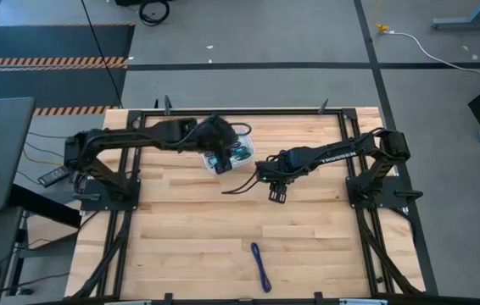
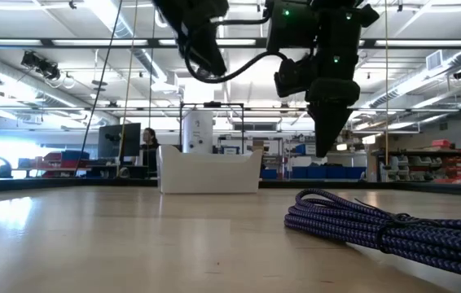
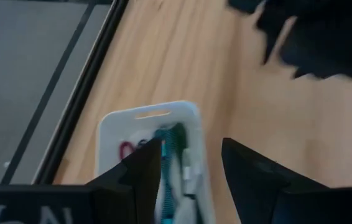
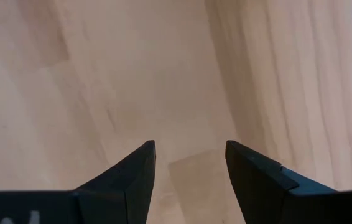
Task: Pick and place USB-C Cables
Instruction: Put the purple charger cable into the white bin
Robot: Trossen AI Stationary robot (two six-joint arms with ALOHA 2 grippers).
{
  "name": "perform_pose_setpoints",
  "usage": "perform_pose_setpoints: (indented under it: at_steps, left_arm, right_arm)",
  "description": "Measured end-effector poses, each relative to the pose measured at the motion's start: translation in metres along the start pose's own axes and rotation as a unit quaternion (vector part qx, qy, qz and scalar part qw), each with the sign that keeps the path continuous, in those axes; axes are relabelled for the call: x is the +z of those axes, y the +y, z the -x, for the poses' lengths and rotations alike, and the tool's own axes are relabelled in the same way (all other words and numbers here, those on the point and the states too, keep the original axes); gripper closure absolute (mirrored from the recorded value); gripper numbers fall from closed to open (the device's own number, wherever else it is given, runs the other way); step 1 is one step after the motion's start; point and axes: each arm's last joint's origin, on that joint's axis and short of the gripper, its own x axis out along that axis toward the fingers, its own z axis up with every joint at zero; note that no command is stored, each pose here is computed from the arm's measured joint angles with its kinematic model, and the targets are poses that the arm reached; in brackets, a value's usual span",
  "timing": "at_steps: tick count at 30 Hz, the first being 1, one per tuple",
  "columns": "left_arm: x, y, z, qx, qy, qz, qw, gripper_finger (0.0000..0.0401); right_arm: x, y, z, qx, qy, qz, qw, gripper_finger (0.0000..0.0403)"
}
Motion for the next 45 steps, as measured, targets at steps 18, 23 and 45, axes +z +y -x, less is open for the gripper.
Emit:
perform_pose_setpoints:
  at_steps: [18, 23, 45]
  left_arm:
    - [-0.023, -0.066, 0.020, 0.043, 0.025, -0.066, 0.997, 0.0227]
    - [-0.039, -0.078, 0.008, 0.035, 0.024, -0.070, 0.997, 0.0227]
    - [-0.024, -0.128, 0.022, -0.035, -0.152, -0.054, 0.986, 0.0227]
  right_arm:
    - [-0.017, 0.080, 0.018, 0.178, 0.017, -0.189, 0.966, 0.0202]
    - [-0.031, 0.108, 0.026, 0.200, 0.032, -0.251, 0.947, 0.0202]
    - [-0.071, 0.188, 0.048, 0.262, -0.077, -0.324, 0.906, 0.0202]
